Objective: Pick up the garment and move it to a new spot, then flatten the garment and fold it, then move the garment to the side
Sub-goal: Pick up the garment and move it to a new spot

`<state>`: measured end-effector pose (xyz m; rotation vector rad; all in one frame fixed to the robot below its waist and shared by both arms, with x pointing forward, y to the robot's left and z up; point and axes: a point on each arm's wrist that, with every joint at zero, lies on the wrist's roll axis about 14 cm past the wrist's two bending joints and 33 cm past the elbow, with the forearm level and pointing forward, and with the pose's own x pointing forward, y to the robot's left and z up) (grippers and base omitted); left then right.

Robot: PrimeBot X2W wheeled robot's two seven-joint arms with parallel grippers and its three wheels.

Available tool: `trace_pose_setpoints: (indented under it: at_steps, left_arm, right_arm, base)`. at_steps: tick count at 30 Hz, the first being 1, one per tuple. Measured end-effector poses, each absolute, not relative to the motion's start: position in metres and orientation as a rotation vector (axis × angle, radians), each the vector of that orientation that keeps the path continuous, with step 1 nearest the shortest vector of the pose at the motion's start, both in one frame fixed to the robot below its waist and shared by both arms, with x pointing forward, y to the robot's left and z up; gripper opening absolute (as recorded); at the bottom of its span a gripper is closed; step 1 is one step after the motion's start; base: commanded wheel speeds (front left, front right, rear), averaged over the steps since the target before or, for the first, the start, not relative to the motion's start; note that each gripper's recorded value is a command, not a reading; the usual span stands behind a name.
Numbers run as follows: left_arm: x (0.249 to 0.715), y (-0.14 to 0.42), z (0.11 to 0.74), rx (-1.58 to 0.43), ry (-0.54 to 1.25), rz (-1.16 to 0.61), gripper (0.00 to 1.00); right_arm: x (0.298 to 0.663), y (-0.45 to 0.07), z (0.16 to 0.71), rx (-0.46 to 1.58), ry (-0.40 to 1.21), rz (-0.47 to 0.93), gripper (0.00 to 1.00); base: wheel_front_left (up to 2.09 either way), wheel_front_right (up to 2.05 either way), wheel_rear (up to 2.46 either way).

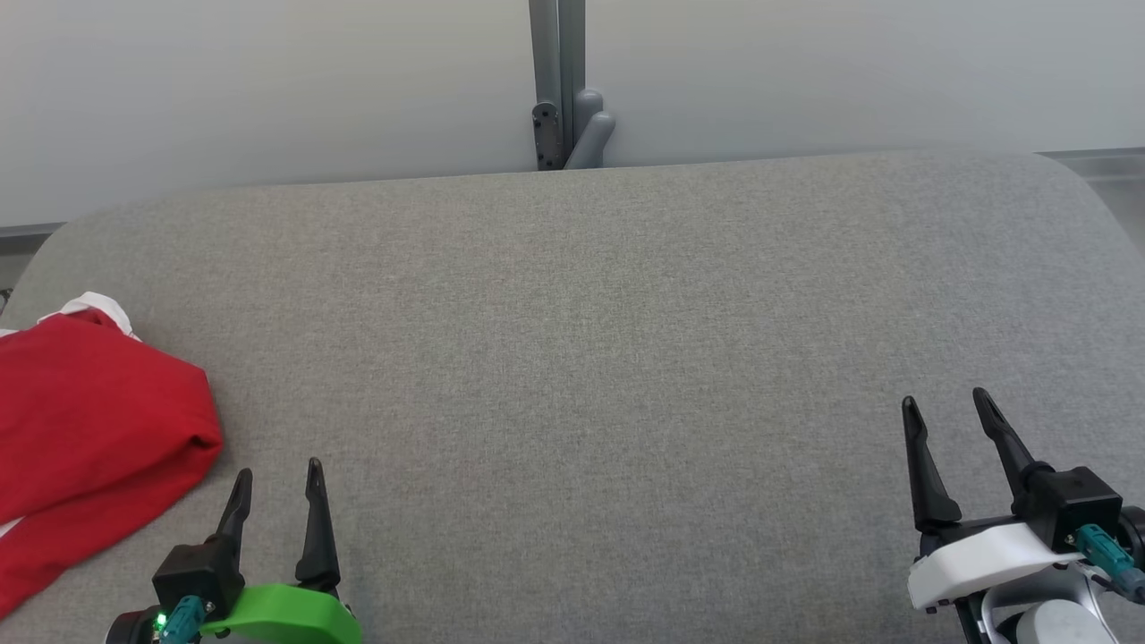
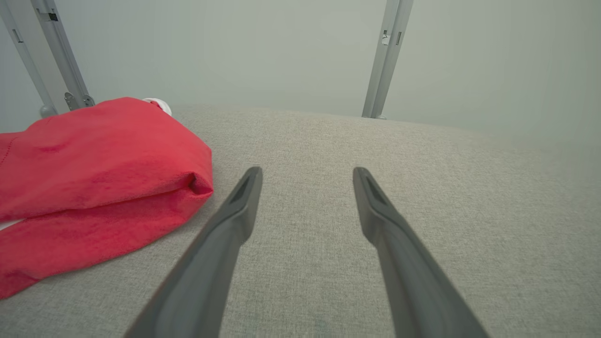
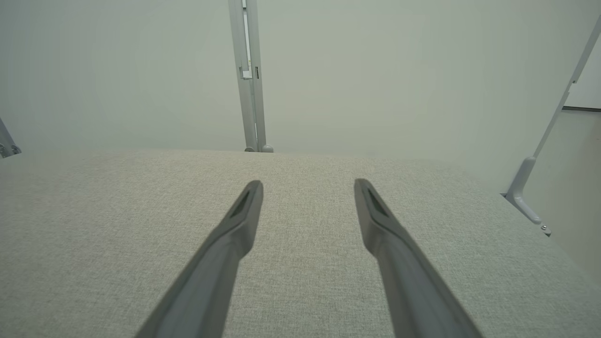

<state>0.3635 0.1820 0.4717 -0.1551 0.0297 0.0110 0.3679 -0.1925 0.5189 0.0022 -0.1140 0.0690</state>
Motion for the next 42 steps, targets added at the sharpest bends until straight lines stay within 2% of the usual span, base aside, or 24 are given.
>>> trace_pose_setpoints:
  at_steps: [24,33,42]
  left_arm:
    - [0.358,0.191,0.47,-0.156,0.032,0.032,1.0]
    - [0.34,0.222,0.473,-0.147,0.012,0.127,1.0]
    - [0.296,0.271,0.471,-0.147,0.003,0.298,1.0]
  right_arm:
    - [0.37,-0.19,0.516,0.017,-0.107,0.072,1.0]
    - [0.382,-0.155,0.515,0.026,-0.104,0.174,1.0]
    - [0.393,-0.083,0.515,0.054,-0.099,0.371,1.0]
  base:
    - [0.0,0.0,0.0]
    - [0.0,0.0,0.0]
    - [0.0,0.0,0.0]
